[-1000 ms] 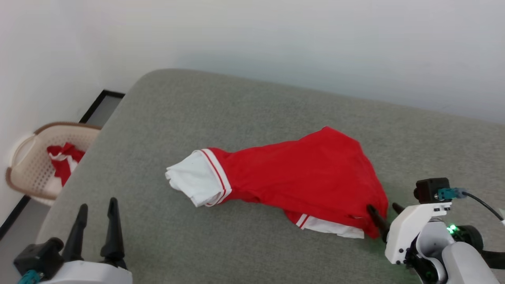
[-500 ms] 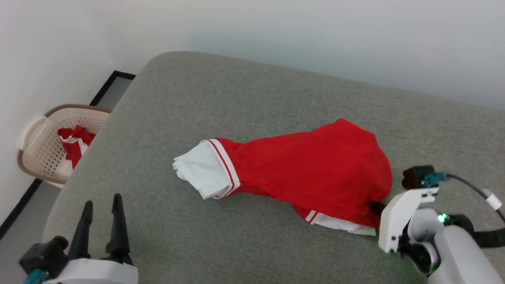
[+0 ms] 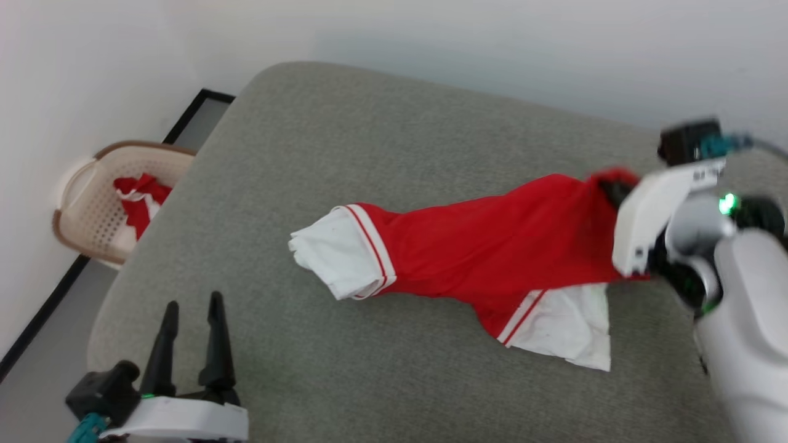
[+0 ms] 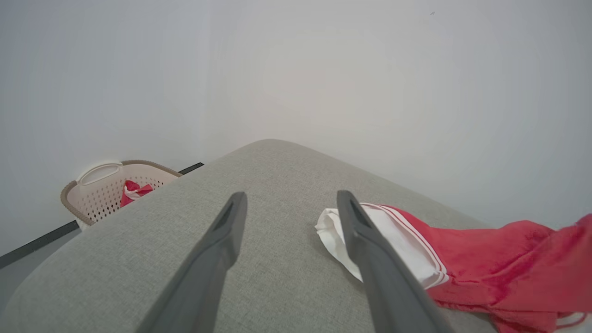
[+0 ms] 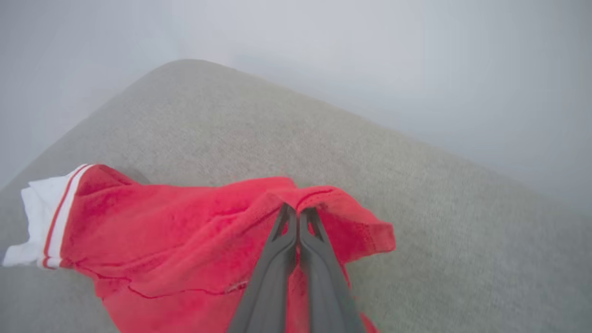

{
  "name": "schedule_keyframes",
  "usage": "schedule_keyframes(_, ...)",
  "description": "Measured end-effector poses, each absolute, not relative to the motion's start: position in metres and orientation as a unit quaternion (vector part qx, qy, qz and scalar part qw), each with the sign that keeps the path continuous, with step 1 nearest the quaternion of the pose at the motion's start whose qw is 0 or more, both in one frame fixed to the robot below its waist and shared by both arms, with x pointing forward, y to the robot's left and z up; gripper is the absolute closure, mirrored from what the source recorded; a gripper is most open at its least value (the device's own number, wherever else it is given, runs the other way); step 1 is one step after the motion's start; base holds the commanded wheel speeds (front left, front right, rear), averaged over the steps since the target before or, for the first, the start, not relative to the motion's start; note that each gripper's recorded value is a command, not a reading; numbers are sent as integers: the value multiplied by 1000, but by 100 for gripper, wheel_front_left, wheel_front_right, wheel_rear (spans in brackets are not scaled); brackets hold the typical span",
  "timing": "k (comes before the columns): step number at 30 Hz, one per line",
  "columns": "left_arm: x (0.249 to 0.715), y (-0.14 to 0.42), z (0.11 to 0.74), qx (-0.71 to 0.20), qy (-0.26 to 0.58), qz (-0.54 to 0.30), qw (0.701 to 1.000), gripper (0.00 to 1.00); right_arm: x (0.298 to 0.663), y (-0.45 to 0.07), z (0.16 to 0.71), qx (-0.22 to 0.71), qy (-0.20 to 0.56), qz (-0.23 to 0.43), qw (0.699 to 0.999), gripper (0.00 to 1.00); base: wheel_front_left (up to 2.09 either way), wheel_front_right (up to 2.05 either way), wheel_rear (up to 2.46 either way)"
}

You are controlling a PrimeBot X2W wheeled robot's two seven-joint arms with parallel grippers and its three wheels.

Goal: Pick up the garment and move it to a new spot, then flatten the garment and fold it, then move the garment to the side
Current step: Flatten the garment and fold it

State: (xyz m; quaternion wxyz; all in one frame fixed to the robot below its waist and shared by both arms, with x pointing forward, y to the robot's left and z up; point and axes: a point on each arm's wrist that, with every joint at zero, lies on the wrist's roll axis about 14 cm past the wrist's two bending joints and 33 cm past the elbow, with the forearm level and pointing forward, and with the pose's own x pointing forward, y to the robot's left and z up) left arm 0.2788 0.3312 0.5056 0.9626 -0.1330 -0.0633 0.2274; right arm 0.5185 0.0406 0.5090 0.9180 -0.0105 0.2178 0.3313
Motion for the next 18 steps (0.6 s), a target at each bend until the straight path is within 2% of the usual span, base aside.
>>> schedule_keyframes(7, 282, 329, 508, -133, -67, 231, 961, 0, 551, 76, 534, -37, 173, 351, 920, 100, 0, 0, 0)
schedule_keyframes(13, 282, 329, 506, -132, -62, 236, 961, 0, 575, 95, 526, -54, 158, 352, 921, 100, 0, 0, 0)
schedule_keyframes(14, 281, 330, 505, -132, -60, 238, 960, 0, 577, 98, 523, -56, 157, 353, 921, 60, 0, 0, 0)
schedule_keyframes(15, 280, 331, 504, -131, -58, 241, 960, 0, 578, 103, 521, -56, 155, 355, 920, 0, 0, 0, 0)
schedule_keyframes(18, 277, 334, 503, -129, -54, 248, 959, 0, 576, 113, 504, -63, 169, 361, 915, 0, 0, 0, 0)
